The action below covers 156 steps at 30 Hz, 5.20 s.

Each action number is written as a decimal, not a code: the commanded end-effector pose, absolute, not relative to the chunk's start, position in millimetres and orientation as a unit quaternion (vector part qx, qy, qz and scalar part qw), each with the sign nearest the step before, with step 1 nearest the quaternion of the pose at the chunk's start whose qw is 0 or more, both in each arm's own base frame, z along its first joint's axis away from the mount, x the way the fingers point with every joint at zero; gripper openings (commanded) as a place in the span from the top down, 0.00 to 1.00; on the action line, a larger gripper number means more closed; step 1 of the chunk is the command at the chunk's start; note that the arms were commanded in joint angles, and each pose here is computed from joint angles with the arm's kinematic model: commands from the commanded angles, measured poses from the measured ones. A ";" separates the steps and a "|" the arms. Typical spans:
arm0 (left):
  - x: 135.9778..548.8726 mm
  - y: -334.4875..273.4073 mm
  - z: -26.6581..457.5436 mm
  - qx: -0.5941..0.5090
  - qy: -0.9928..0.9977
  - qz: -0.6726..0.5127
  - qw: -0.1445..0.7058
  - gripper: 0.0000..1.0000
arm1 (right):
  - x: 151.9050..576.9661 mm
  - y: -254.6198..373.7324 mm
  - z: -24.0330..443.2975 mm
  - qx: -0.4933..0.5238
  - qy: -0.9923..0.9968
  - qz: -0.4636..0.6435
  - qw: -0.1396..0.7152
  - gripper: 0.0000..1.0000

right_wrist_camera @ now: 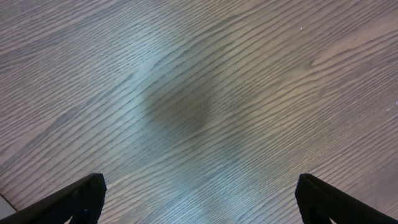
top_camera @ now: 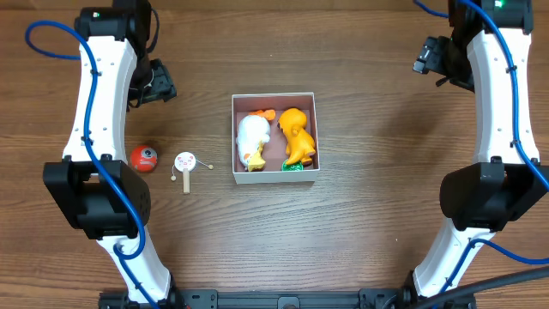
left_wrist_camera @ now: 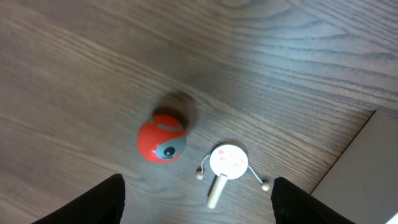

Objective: Pack container
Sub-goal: 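Move the left gripper toward the red toy and pig rattle, then grasp the red round toy with the left gripper and lift it, then carry the red toy over the box and release it inside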

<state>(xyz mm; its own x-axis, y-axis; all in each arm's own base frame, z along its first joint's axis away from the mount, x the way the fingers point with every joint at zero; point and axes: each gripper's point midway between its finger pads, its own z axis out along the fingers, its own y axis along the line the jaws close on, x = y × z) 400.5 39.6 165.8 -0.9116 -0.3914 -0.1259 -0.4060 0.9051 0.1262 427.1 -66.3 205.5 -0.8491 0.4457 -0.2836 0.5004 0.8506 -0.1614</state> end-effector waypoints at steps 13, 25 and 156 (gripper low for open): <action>335.1 45.9 261.6 -0.168 0.966 0.074 0.182 0.02 | 429.4 -69.1 215.0 0.251 0.951 -0.118 0.134 0.00; 307.6 57.2 106.1 -0.233 0.968 0.043 0.080 0.02 | 429.4 -69.1 215.0 0.251 0.951 -0.118 0.134 0.00; 397.7 -227.7 132.5 0.205 0.969 -0.067 0.124 0.96 | 429.4 -69.1 215.0 0.251 0.951 -0.118 0.134 0.00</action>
